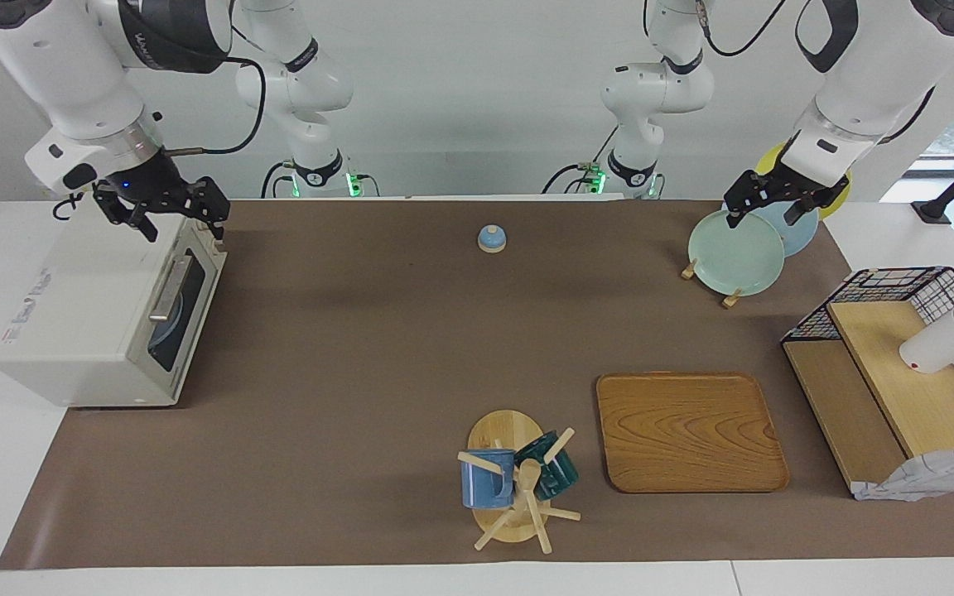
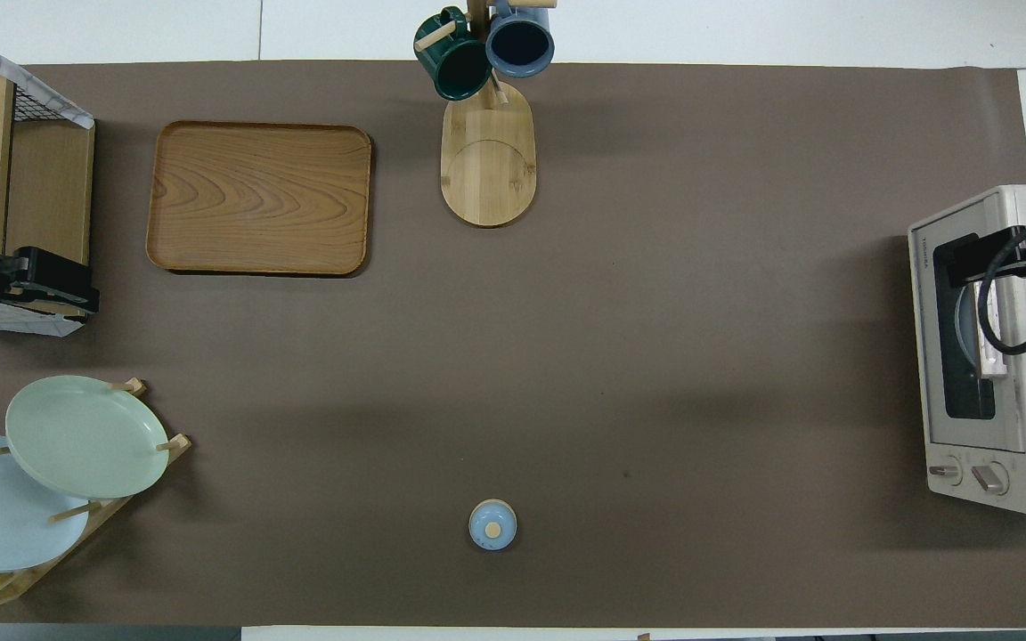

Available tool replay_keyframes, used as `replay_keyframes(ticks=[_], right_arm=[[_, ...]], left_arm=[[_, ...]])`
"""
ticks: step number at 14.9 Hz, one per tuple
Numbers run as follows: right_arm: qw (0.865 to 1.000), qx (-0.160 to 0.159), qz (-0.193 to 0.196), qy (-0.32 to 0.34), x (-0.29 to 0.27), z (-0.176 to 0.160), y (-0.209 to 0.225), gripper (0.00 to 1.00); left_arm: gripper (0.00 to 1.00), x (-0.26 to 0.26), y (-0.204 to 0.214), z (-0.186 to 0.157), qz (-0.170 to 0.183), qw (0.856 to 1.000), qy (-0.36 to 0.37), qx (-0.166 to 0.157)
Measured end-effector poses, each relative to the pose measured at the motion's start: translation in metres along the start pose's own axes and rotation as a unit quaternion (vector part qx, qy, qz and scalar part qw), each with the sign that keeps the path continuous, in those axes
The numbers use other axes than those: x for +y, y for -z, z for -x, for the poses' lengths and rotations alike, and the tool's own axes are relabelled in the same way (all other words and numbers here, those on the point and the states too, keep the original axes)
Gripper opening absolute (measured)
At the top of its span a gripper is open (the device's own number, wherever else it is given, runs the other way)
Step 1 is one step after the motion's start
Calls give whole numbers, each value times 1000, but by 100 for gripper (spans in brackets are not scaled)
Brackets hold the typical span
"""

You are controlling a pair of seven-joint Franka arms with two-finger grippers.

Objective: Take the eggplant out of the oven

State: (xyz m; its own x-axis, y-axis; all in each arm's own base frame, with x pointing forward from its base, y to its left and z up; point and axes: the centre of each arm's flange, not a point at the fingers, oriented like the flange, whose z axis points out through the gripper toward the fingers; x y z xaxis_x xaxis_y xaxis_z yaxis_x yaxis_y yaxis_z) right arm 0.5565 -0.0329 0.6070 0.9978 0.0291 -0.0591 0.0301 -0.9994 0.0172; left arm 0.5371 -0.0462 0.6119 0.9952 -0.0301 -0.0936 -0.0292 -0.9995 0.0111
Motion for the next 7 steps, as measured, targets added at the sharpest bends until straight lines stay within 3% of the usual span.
replay_keyframes(ticks=[7], right_arm=[[1000,15,-1,-1,0,-1,6,100]], left_arm=[[100,0,0,0,0,1000,0,0]])
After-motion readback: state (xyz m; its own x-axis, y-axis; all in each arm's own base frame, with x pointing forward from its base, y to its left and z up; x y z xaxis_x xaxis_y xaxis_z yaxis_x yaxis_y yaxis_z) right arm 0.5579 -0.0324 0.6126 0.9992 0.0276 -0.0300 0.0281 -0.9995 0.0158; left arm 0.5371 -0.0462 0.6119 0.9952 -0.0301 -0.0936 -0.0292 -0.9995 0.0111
